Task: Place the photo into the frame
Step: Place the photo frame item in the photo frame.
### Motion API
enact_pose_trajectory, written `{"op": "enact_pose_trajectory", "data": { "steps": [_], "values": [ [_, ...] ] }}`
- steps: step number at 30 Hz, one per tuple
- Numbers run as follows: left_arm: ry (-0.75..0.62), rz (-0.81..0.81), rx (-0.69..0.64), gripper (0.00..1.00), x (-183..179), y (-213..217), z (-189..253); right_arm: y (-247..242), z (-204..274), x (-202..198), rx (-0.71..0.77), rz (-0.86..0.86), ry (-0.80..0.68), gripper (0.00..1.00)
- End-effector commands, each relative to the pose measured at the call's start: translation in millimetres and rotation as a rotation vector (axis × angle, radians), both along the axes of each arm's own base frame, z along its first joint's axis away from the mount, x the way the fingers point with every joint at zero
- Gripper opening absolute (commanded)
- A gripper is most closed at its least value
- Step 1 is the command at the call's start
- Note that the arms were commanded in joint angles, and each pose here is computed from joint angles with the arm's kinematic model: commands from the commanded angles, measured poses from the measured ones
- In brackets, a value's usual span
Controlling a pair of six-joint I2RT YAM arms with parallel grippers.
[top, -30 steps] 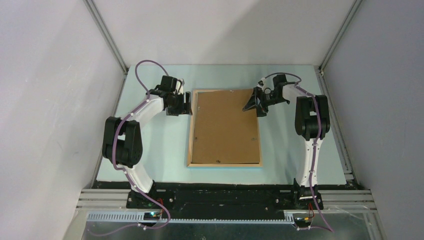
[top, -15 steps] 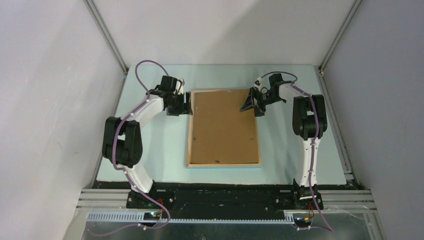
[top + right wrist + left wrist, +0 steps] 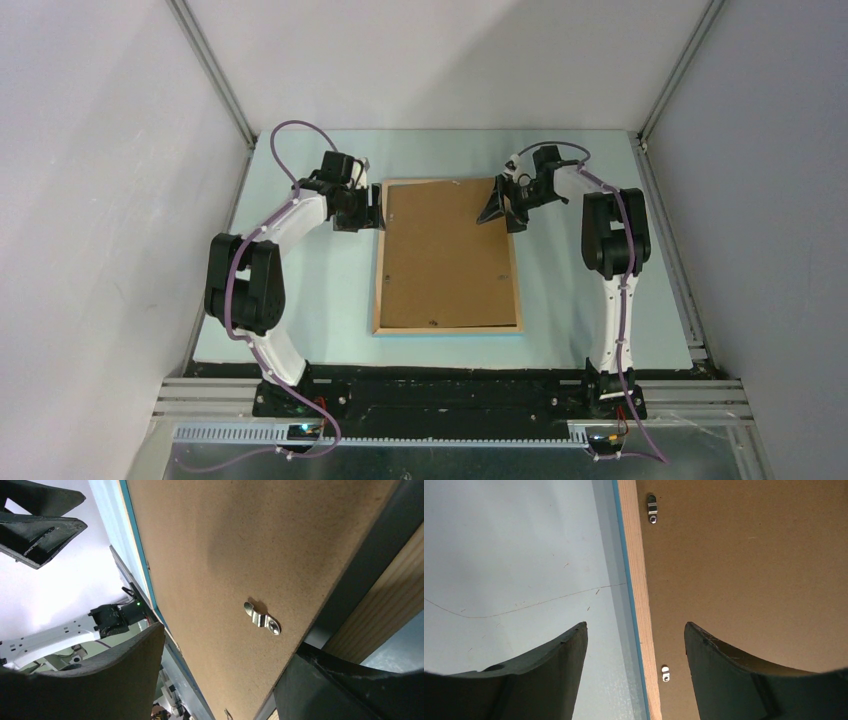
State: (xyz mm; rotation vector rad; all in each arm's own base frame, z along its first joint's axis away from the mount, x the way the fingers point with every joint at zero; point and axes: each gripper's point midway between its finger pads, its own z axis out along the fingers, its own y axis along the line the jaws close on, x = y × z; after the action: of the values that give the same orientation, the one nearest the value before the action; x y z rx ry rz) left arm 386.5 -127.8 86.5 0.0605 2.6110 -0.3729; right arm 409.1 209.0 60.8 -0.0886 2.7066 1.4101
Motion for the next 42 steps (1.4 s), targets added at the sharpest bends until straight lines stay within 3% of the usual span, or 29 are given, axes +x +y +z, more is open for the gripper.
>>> {"op": "enact_pose_trajectory", "data": {
  "steps": [1, 16, 25, 42],
  "values": [
    [-0.060, -0.003, -0.010, 0.75, 6.1, 1.8, 16.4, 9.4, 9.7, 5.3, -0.017, 0.023, -0.041, 0.75],
    [-0.054, -0.007, -0.021, 0.76, 5.3, -0.4, 16.1, 9.2, 1.2, 0.2, -0.178, 0.027, -0.072, 0.76],
    [-0.057, -0.008, -0.024, 0.75, 5.7, -1.1, 17.1, 3.3, 6.1, 4.2, -0.252, 0.036, -0.120, 0.86],
    [-0.056, -0.008, -0.030, 0.75, 5.7, -1.8, 17.6, -10.1, 12.3, 2.8, -0.359, 0.055, -0.175, 0.88]
  ]
}}
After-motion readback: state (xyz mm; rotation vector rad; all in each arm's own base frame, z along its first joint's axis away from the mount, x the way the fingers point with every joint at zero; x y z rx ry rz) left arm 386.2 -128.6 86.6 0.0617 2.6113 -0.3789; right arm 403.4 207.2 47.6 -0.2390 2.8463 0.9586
